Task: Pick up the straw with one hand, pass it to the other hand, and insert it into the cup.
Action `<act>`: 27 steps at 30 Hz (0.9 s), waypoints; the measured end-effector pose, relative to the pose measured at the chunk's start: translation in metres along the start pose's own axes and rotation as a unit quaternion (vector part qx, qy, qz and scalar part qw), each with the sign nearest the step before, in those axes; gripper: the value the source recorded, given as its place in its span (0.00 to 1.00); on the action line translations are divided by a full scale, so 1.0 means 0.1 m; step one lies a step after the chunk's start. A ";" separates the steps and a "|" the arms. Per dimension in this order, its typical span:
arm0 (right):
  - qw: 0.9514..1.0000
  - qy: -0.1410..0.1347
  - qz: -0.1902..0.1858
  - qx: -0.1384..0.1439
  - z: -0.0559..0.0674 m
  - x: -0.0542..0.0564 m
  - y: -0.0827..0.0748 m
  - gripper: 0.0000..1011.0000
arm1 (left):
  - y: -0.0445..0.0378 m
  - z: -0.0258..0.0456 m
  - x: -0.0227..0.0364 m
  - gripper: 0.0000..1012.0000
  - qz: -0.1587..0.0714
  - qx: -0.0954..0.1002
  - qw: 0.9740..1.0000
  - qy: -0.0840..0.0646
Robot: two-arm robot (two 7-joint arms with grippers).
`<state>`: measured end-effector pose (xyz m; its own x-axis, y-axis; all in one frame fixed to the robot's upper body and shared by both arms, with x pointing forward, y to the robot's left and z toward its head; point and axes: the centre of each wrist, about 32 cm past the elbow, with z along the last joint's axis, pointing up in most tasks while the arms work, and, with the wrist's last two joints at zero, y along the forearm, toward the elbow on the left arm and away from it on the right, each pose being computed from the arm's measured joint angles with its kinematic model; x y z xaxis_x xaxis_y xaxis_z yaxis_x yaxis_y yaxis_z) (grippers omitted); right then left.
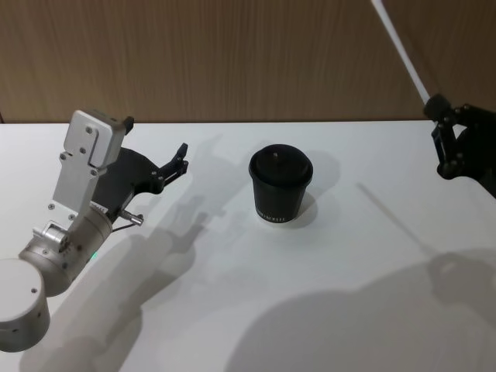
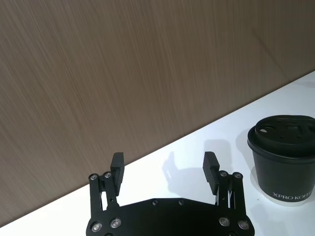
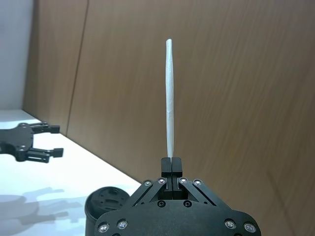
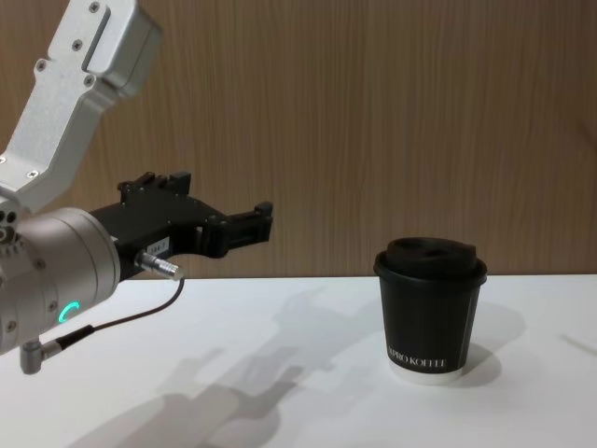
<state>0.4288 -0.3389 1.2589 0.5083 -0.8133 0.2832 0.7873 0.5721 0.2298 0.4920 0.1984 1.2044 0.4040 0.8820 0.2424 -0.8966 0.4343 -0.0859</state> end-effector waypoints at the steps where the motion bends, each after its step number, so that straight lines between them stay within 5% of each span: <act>1: 1.000 0.001 0.004 0.002 0.00 0.00 0.00 0.00 | 0.000 0.000 0.000 0.99 0.000 0.000 1.000 0.000; 27: 0.994 0.014 0.104 0.017 -0.04 0.08 0.32 0.00 | 0.000 0.000 0.000 0.99 0.000 0.000 1.000 0.000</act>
<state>0.4591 -0.3279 1.2648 0.6692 -0.6790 0.3019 0.6522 0.7314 0.1994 0.4920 0.1984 1.2044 0.4040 0.8821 0.2424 -0.8967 0.4343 -0.0859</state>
